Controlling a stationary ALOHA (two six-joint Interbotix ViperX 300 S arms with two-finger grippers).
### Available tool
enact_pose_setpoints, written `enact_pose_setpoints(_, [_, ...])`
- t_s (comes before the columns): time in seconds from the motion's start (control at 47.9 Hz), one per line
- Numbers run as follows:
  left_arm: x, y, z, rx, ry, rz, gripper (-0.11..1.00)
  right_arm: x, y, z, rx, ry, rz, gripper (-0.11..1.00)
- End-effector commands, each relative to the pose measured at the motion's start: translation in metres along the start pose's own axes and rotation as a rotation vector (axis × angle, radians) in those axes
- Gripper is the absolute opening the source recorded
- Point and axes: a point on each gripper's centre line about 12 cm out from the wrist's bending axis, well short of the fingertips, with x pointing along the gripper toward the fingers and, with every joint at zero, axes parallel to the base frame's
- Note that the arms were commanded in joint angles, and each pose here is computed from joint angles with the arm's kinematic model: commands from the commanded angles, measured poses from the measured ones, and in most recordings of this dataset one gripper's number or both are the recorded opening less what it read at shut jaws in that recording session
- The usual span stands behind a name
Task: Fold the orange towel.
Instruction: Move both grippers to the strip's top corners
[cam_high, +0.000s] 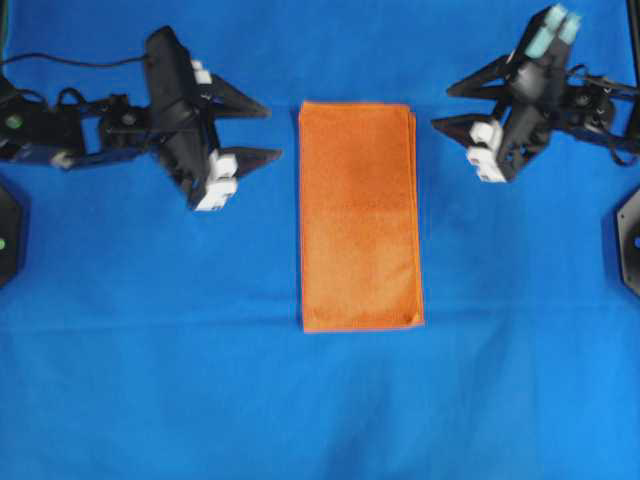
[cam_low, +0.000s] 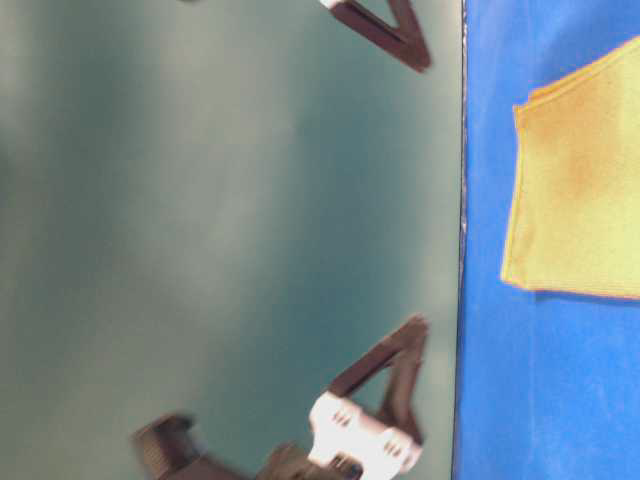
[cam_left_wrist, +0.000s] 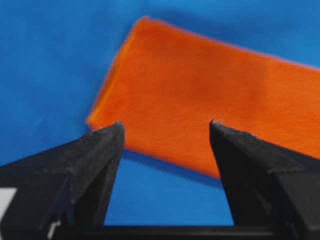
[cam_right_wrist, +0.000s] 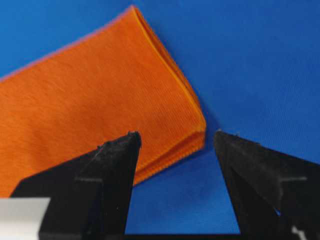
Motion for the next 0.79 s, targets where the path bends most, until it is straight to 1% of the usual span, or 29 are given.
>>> enact_pose_setpoints(0.0, [0.013,0.010,0.006,-0.012,-0.012,0.024,0.62,0.015,-0.007,0.004,0.008,0.012,-0.020,0.63])
enact_pose_setpoints(0.125, [0.034,0.020,0.001,-0.023,-0.004,0.049,0.62,0.036,-0.019,-0.005,0.023,0.052,-0.048,0.63])
enact_pose_setpoints(0.209, [0.045,0.027,-0.002,-0.029,0.000,0.063,0.65,0.045,-0.023,-0.008,0.029,0.054,-0.055,0.63])
enact_pose_setpoints(0.25, [0.052,0.031,-0.006,-0.035,0.010,0.071,0.68,0.049,-0.024,-0.009,0.030,0.053,-0.055,0.63])
enact_pose_setpoints(0.355, [0.065,0.038,-0.014,-0.043,0.034,0.086,0.80,0.058,-0.024,-0.012,0.033,0.054,-0.055,0.63])
enact_pose_setpoints(0.459, [0.077,0.045,-0.022,-0.049,0.056,0.099,0.86,0.065,-0.025,-0.016,0.040,0.068,-0.056,0.63])
enact_pose_setpoints(0.584, [0.086,0.047,-0.030,-0.053,0.078,0.102,0.85,0.073,-0.024,-0.024,0.051,0.097,-0.057,0.63])
enact_pose_setpoints(0.772, [0.090,0.048,-0.033,-0.051,0.084,0.102,0.83,0.076,-0.024,-0.032,0.077,0.115,-0.062,0.63])
